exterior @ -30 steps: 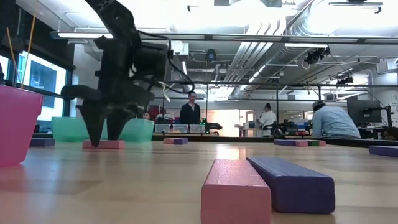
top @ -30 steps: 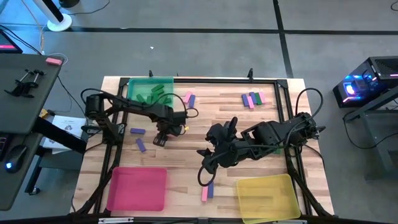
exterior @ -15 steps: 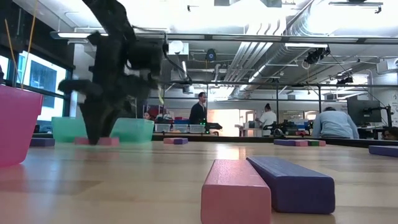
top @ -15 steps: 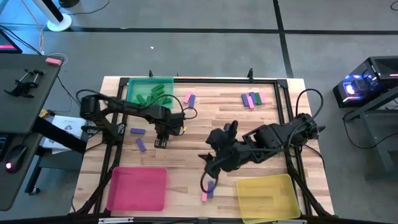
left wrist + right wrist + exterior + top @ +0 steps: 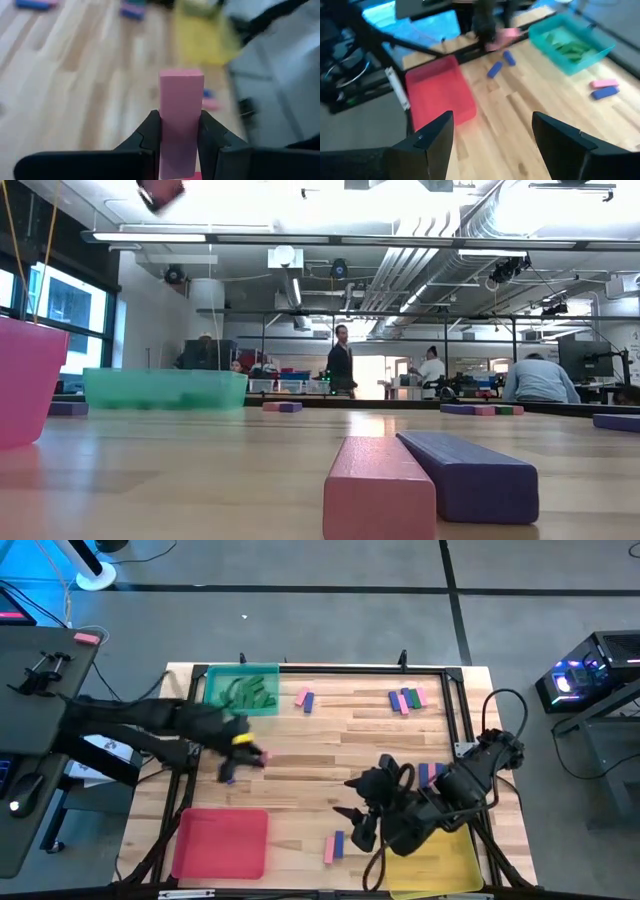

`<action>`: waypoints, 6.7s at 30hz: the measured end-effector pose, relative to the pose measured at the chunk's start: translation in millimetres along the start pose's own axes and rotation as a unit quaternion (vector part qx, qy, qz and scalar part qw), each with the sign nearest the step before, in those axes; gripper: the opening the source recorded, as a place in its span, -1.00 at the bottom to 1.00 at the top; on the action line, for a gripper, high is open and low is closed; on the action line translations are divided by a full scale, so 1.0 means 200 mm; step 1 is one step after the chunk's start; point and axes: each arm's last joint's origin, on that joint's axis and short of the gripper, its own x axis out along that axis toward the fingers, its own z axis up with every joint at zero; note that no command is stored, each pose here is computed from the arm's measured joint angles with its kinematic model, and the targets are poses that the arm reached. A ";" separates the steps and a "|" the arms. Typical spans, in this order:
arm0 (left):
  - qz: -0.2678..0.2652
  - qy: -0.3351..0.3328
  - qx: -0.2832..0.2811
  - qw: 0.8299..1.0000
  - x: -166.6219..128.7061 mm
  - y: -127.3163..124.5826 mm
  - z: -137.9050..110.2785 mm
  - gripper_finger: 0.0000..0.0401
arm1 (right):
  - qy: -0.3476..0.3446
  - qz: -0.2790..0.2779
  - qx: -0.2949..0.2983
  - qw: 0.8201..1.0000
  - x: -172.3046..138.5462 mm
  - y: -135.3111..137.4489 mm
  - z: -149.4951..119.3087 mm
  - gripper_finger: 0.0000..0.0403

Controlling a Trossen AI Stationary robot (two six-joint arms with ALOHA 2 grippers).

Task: Sort blocks
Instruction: Put the pink block into the pink bin

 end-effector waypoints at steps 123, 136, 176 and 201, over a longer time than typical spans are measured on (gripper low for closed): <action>-0.152 0.365 0.401 0.826 1.60 -0.36 -0.23 -0.78 | -0.139 -0.001 0.045 0.989 -0.34 -0.18 0.18 0.21; -0.015 0.190 0.285 0.940 0.61 -0.28 0.39 -0.78 | -0.126 -0.004 0.023 0.992 -0.34 -0.18 0.17 0.21; 0.061 0.401 -0.047 0.913 0.34 -0.61 -0.90 -0.02 | -0.086 0.014 -0.010 0.996 -0.34 -0.19 0.14 0.21; 0.107 0.091 0.028 0.990 0.03 -0.02 -0.07 0.38 | -0.041 -0.169 0.205 0.963 -0.12 -0.52 0.20 0.21</action>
